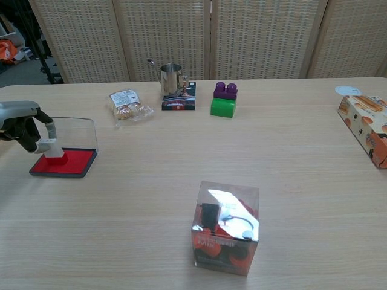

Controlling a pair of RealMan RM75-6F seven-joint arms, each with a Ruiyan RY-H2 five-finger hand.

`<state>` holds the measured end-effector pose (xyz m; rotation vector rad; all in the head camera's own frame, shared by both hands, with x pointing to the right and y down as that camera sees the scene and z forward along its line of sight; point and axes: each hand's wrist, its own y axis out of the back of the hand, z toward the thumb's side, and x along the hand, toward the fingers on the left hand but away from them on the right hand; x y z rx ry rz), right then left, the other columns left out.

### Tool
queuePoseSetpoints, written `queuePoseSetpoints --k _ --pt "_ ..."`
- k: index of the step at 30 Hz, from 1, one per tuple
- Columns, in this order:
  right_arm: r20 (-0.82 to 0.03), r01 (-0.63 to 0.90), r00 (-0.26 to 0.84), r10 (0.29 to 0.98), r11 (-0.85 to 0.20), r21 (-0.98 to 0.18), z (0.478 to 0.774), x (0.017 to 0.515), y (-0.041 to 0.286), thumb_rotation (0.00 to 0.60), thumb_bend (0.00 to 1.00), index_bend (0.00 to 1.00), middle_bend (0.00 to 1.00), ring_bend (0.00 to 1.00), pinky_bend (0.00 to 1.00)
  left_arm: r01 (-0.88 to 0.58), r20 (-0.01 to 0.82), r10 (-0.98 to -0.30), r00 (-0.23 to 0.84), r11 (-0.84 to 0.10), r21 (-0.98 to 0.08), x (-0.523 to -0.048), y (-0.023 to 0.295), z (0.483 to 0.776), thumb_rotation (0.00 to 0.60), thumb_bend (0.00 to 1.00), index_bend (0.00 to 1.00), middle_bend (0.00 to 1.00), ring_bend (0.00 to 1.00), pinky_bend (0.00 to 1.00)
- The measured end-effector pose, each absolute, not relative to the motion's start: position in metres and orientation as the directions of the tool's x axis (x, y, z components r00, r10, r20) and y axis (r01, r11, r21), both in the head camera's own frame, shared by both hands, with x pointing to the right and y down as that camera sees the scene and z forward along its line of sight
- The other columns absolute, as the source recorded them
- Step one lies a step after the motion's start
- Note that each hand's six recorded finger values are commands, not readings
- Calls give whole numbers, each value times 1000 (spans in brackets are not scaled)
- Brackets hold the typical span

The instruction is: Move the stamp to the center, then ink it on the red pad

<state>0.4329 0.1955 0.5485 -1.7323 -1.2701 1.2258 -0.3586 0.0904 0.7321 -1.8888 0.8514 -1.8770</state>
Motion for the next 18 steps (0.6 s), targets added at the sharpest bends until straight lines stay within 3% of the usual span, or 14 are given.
queuePoseSetpoints --k 10,18 --pt "-300 338 89 950 -312 -888 548 434 195 600 0 0 0 0 149 -181 774 -631 -53 -756 -629 -356 89 731 600 431 636 1000 1000 963" --pt "-300 340 90 950 -312 -887 547 433 196 600 0 0 0 0 149 -202 749 -662 -26 -730 -653 -356 79 706 600 431 636 1000 1000 963"
